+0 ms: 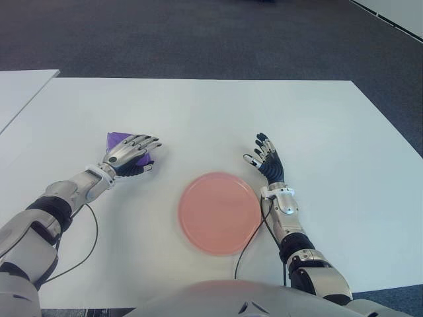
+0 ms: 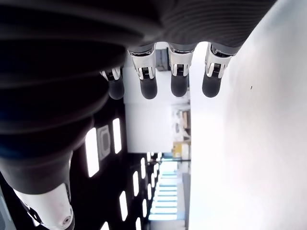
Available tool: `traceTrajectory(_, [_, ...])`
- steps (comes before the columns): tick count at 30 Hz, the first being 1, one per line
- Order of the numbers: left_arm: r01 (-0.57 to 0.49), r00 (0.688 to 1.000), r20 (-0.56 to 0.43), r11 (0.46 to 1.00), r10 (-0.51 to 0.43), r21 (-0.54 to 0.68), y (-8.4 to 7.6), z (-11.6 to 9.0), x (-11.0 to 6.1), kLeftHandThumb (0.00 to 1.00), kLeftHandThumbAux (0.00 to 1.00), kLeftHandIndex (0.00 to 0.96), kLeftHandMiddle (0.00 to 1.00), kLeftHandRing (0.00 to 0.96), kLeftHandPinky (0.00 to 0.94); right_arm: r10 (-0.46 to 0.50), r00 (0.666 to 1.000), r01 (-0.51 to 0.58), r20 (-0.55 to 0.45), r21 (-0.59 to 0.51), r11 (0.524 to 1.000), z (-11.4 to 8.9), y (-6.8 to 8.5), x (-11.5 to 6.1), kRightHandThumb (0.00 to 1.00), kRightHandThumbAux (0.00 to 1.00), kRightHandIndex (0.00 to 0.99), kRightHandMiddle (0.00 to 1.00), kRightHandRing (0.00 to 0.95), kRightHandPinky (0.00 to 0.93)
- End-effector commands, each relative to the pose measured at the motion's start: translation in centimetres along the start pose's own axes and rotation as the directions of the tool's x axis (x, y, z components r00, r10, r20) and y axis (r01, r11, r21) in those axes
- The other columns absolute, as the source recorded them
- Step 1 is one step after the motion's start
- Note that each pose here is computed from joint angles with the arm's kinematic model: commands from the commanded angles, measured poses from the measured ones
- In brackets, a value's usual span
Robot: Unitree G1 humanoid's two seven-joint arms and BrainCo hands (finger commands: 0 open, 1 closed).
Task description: Put the tissue paper into the plate.
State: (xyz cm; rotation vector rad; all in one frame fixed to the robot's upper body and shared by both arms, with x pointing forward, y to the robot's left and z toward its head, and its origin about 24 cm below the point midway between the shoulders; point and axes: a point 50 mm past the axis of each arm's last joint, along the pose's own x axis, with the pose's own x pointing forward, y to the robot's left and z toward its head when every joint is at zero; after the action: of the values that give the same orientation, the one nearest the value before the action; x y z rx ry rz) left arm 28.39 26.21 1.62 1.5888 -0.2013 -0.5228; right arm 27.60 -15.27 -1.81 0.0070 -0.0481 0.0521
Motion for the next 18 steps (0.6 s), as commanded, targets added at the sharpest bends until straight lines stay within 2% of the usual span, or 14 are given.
traceTrajectory(1, [0.057, 0.998, 0.036, 0.997, -0.055, -0.057, 1.3, 0.1, 0.5, 0.0, 0.404, 0.0, 0.0, 0.0, 0.0, -0.031, 0.971, 0.035, -0.238, 0.013, 0.999, -4.4, -0.4, -3.8, 0.0, 0.742, 0.0, 0.0, 0.0, 0.0])
traceTrajectory(4, [-0.038, 0.998, 0.038, 0.996, 0.041, -0.077, 4.5, -0.3, 1.3, 0.0, 0.416, 0.0, 0.0, 0.0, 0.0, -0.03, 0.97, 0.034, -0.241, 0.012, 0.999, -4.4, -0.4, -3.8, 0.0, 0.745, 0.0, 0.0, 0.0, 0.0])
traceTrajectory(6, [-0.135, 0.989, 0.045, 0.987, 0.139, -0.09, 6.7, -0.3, 1.2, 0.003, 0.421, 0.0, 0.0, 0.0, 0.0, -0.029, 0.969, 0.032, -0.244, 0.01, 0.999, -4.5, -0.4, -3.8, 0.0, 0.748, 0.0, 0.0, 0.0, 0.0])
traceTrajectory(8, [-0.275, 0.956, 0.067, 0.952, 0.286, -0.135, 9.1, 0.1, 0.4, 0.018, 0.411, 0.0, 0.0, 0.0, 0.0, -0.029, 0.969, 0.032, -0.246, 0.01, 0.999, -4.5, -0.3, -3.8, 0.0, 0.749, 0.0, 0.0, 0.0, 0.0])
traceTrajectory(11, [-0.38, 0.909, 0.092, 0.898, 0.407, -0.221, 11.6, 1.0, -0.8, 0.046, 0.39, 0.0, 0.0, 0.0, 0.0, -0.029, 0.969, 0.032, -0.243, 0.009, 0.999, -4.5, -0.3, -3.9, 0.0, 0.75, 0.0, 0.0, 0.0, 0.0])
traceTrajectory(14, [-0.409, 0.881, 0.117, 0.862, 0.458, -0.3, 13.2, 1.9, -2.0, 0.076, 0.375, 0.0, 0.0, 0.0, 0.0, -0.028, 0.97, 0.03, -0.241, 0.006, 1.0, -4.5, -0.3, -3.9, 0.0, 0.753, 0.0, 0.0, 0.0, 0.0])
traceTrajectory(18, [-0.379, 0.872, 0.15, 0.835, 0.467, -0.399, 14.9, 2.8, -3.4, 0.111, 0.367, 0.0, 0.0, 0.0, 0.0, -0.023, 0.971, 0.024, -0.239, 0.0, 1.0, -4.4, -0.3, -3.9, 0.0, 0.763, 0.0, 0.0, 0.0, 0.0])
